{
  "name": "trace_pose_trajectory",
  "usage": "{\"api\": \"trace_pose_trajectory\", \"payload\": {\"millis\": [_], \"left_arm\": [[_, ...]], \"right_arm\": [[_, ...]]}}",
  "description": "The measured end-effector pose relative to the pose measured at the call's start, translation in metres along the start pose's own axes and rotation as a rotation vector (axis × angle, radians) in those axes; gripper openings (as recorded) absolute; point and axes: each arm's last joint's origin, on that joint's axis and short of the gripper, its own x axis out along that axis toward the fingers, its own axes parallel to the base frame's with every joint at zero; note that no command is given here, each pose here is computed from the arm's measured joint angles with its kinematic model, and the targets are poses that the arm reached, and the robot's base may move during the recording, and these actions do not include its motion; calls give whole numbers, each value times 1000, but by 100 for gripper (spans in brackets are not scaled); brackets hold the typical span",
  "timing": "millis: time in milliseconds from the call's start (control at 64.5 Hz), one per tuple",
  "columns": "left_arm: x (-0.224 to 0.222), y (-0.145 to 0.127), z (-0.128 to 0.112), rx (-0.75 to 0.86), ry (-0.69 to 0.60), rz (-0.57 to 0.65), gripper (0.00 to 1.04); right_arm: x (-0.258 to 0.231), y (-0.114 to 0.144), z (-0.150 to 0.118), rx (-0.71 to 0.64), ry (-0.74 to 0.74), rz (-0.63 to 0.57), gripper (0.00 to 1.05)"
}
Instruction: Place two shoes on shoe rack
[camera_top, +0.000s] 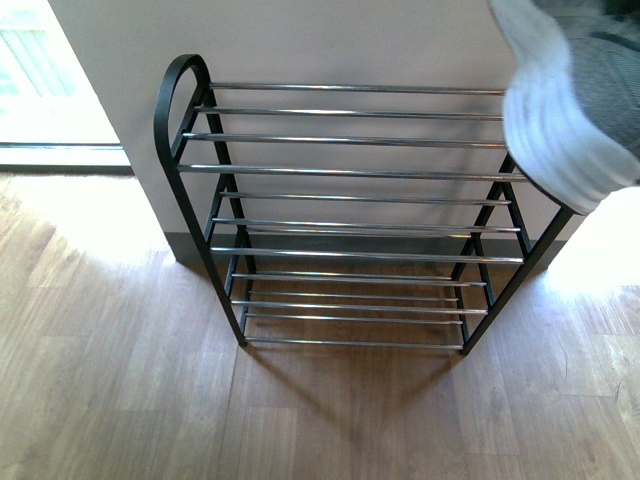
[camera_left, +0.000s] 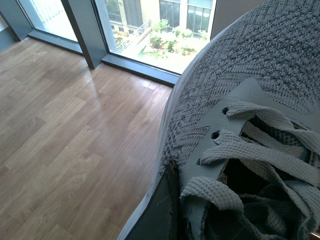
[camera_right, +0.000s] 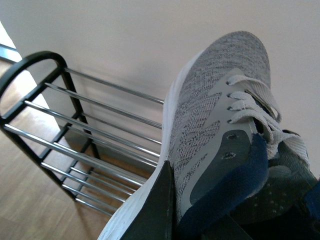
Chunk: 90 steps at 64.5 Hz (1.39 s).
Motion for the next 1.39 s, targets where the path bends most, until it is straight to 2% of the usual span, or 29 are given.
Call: {"api": "trace_pose_trajectory", "payload": {"millis": [248, 604, 1100, 1395], "left_arm": [[0, 0, 0, 0, 0, 0, 2], [0, 0, 0, 0, 0, 0, 2], [0, 0, 0, 0, 0, 0, 2], [0, 0, 0, 0, 0, 0, 2]], "right_arm": [[61, 3, -18, -129, 109, -122, 1], [111, -29, -58, -191, 279, -301, 1], [141, -36, -64, -224, 294, -342, 1], [123, -37, -54, -194, 236, -290, 49]]}}
